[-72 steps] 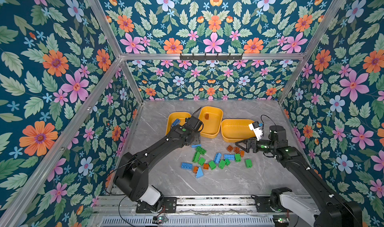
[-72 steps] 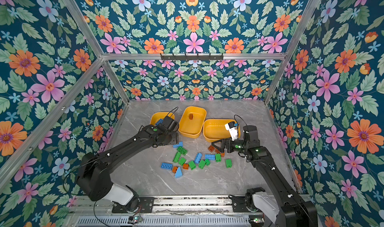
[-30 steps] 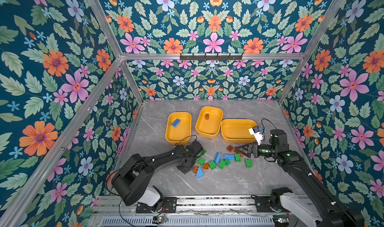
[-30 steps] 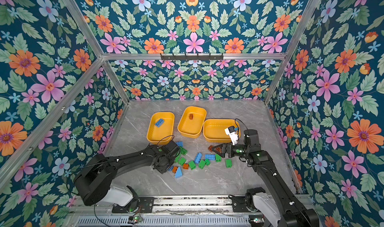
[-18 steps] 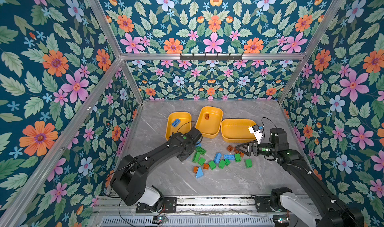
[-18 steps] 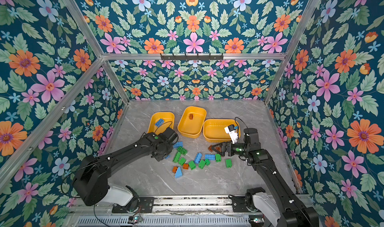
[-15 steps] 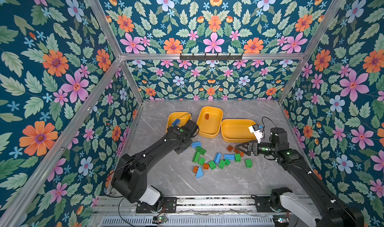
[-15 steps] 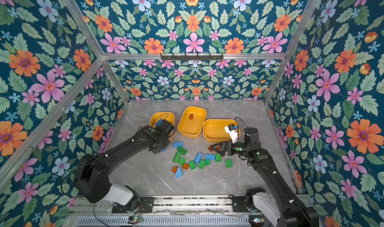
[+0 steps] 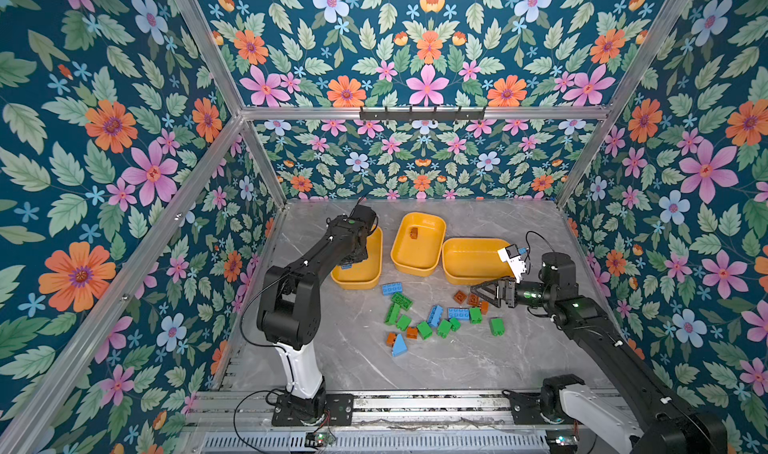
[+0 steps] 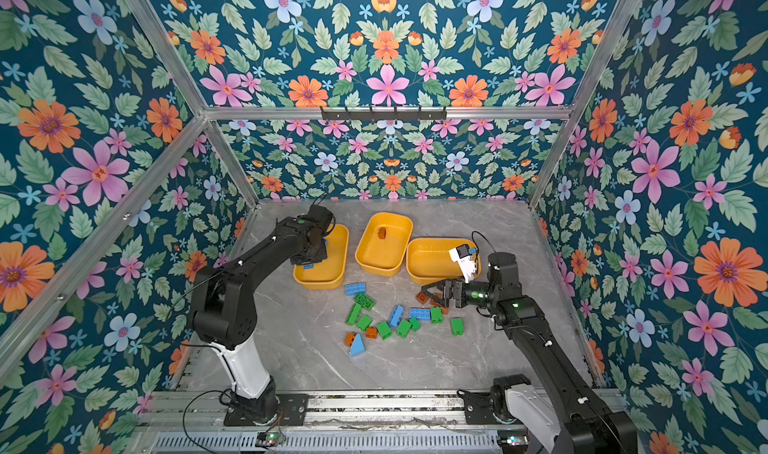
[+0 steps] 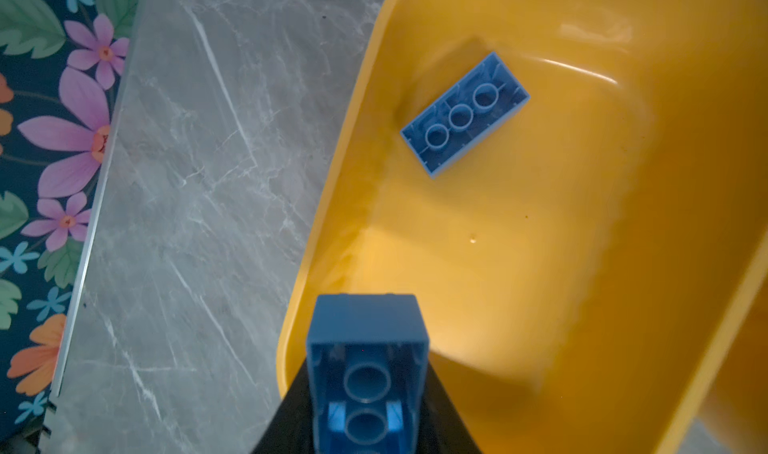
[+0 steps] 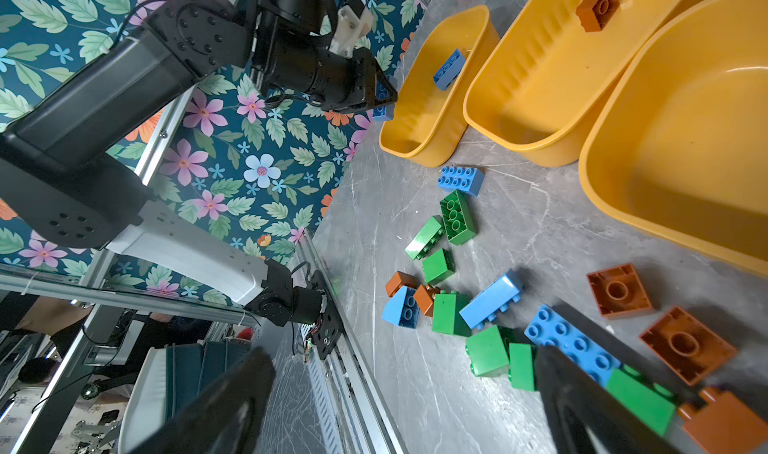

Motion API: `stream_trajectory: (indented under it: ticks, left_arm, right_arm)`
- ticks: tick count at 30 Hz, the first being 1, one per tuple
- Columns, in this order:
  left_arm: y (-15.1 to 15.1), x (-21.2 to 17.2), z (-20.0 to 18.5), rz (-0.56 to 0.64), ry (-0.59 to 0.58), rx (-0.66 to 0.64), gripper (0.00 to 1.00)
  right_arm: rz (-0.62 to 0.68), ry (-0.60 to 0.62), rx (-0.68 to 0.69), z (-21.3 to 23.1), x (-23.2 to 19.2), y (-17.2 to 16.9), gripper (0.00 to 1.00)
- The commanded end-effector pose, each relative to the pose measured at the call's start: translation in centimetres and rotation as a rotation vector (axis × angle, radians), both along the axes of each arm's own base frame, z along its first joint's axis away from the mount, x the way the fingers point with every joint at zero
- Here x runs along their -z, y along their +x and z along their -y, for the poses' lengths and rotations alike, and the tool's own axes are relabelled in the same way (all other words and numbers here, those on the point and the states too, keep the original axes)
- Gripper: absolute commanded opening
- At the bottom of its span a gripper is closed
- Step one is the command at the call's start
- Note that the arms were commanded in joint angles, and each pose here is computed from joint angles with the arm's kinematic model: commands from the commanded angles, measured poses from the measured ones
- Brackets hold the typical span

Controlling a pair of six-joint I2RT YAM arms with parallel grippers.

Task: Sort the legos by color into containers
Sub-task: 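Carry blue brick into the bin nearest left gripper and release, then reach left gripper to blue 2x4 brick beside green bricks and grasp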

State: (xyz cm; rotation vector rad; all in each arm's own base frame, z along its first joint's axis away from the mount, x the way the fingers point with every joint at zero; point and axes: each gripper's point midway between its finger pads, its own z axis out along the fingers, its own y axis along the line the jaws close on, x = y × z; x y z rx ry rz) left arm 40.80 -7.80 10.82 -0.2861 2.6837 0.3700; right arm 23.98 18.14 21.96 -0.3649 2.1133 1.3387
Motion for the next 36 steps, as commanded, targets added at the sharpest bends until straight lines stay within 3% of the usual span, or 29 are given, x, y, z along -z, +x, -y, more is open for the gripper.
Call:
stream_trajectory:
  ticks: [1,5,9,11,18,24,30,36]
  left_arm:
    - [1.9,0.6,0.1,0.012,0.019,0.072,0.26]
    - [3.0,1.8,-0.4,0.005,0.039,0.071,0.33]
    - [2.7,2.3,-0.6,-0.02,0.048,0.076,0.49]
    - [2.5,2.0,-0.3,-0.018,0.026,0.08,0.59]
    - [0.5,-1.4,1.3,0.01,-0.046,0.175,0.77]
    - [-3.2,-4.0,6.2,0.013,-0.144,0.522,0.78]
    - [-7.9,-3.6,10.5,-0.051,-0.278,0.887,0.74]
    - [-10.8,-1.9,12.1,-0.096,-0.244,1.179,0.72]
  right_arm:
    - [0.009,0.0,0.002,0.0,-0.1,0.1,0.99]
    - [0.0,-0.005,0.002,0.0,0.2,0.2,0.99]
    - [-0.005,-0.015,0.0,0.0,0.4,0.1,0.99]
    - [-0.005,-0.02,0.0,0.1,0.4,0.2,0.99]
    - [-0.005,-0.029,-0.003,0.0,0.5,0.5,0.99]
    - [-0.003,-0.036,-0.009,0.0,0.6,0.7,0.99]
    - [-0.006,-0.036,-0.02,-0.1,0.6,0.7,0.99]
    - [-0.009,-0.041,-0.019,0.0,0.9,0.3,0.99]
